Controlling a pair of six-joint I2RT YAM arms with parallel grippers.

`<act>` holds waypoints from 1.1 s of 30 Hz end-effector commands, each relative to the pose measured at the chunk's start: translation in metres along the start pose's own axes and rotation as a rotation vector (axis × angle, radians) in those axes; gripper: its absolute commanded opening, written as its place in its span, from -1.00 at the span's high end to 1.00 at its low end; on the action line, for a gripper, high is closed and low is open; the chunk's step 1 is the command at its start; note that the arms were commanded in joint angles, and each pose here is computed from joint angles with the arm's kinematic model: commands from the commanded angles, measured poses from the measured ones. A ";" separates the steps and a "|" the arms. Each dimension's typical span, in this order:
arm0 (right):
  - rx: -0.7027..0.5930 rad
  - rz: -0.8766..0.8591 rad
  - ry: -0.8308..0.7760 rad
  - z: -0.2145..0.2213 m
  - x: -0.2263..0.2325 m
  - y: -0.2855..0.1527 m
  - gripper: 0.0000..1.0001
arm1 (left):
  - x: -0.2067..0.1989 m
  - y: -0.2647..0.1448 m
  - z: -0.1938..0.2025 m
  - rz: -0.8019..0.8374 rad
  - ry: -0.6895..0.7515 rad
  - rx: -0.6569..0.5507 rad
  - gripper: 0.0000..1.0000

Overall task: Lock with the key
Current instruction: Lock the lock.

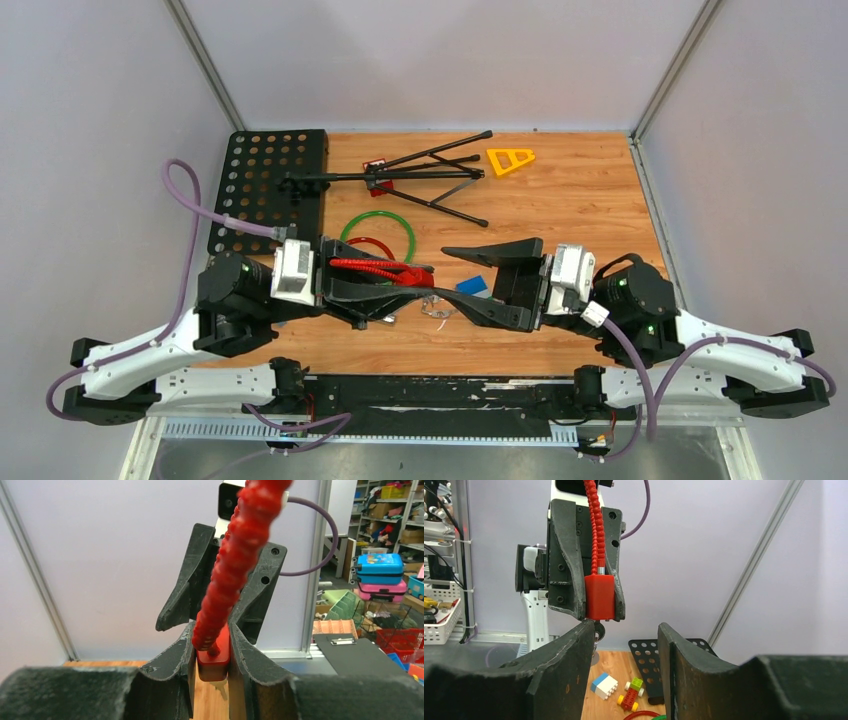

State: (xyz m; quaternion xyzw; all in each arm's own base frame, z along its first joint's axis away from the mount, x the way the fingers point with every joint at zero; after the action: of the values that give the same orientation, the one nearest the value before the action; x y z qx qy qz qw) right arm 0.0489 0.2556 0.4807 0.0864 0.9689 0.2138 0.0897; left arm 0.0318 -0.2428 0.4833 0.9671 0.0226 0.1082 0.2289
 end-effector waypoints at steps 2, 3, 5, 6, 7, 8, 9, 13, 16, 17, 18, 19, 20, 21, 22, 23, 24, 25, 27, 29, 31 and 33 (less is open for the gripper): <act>-0.079 -0.031 0.004 -0.039 0.000 -0.005 -0.02 | 0.004 -0.001 0.000 -0.025 0.025 0.036 1.00; -0.081 -0.046 0.009 -0.043 0.001 -0.005 -0.03 | 0.003 -0.001 0.002 -0.015 0.026 0.047 1.00; -0.079 -0.059 0.018 -0.048 0.002 -0.004 -0.05 | 0.000 -0.001 0.008 0.016 0.027 0.075 1.00; -0.077 -0.061 0.023 -0.050 0.002 -0.002 -0.06 | -0.002 0.001 0.013 0.031 0.025 0.095 1.00; -0.074 -0.063 0.024 -0.052 0.003 0.000 -0.07 | -0.003 0.002 0.016 0.044 0.022 0.110 1.00; -0.070 -0.067 0.024 -0.054 0.003 0.002 -0.08 | -0.005 0.003 0.022 0.057 0.016 0.134 1.00; -0.063 -0.073 0.026 -0.053 0.003 0.005 -0.08 | -0.006 0.004 0.026 0.067 0.012 0.152 1.00; -0.061 -0.102 0.031 -0.053 0.007 0.012 -0.11 | -0.008 0.007 0.034 0.084 0.007 0.172 1.00; -0.051 -0.113 0.037 -0.050 0.009 0.014 -0.12 | -0.009 0.006 0.039 0.088 0.001 0.199 1.00; -0.051 -0.120 0.036 -0.049 0.010 0.014 -0.12 | -0.009 0.005 0.040 0.089 0.001 0.203 1.00; -0.049 -0.130 0.038 -0.048 0.012 0.014 -0.10 | -0.009 0.005 0.041 0.089 0.002 0.205 1.00; -0.048 -0.141 0.038 -0.048 0.013 0.014 -0.07 | -0.009 0.005 0.041 0.090 0.003 0.205 1.00; -0.045 -0.148 0.038 -0.047 0.014 0.014 -0.05 | -0.009 0.005 0.042 0.090 0.002 0.207 1.00; -0.043 -0.151 0.038 -0.046 0.014 0.013 0.02 | -0.009 0.005 0.042 0.088 0.002 0.207 1.00; -0.036 -0.152 0.038 -0.045 0.015 0.013 0.13 | -0.009 0.005 0.042 0.087 0.002 0.205 1.00; -0.029 -0.152 0.039 -0.043 0.015 0.013 0.20 | -0.008 0.005 0.042 0.084 0.001 0.203 1.00; -0.027 -0.153 0.039 -0.042 0.015 0.013 0.24 | -0.008 0.005 0.042 0.080 0.002 0.200 1.00; 0.001 -0.154 0.041 -0.036 0.016 0.012 0.31 | -0.007 0.006 0.041 0.076 0.004 0.196 1.00; 0.017 -0.157 0.045 -0.031 0.017 0.011 0.69 | -0.006 0.005 0.042 0.064 0.005 0.197 1.00; 0.031 -0.152 0.052 -0.026 0.017 0.011 0.93 | -0.003 0.006 0.038 0.046 0.012 0.180 1.00; 0.049 -0.146 0.055 -0.022 0.016 0.010 1.00 | -0.001 0.006 0.035 0.029 0.016 0.163 1.00; 0.074 -0.144 0.057 -0.016 0.017 0.009 1.00 | 0.001 0.006 0.032 0.012 0.018 0.146 1.00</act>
State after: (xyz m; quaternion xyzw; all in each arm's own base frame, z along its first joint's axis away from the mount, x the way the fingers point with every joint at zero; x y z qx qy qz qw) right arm 0.0303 0.2614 0.5074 0.0123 0.9769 0.1955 0.0852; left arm 0.0385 -0.2740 0.4247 0.9914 0.0050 0.0984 0.0861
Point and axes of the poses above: each gripper's point midway between its finger pads, its own y axis out along the fingers, its own x axis along the line the jaws close on, z = x × y, the point moved 5 cm from there along -y, back along the fingers, and after that the axes turned 8 degrees about y, right-handed, at the moved point
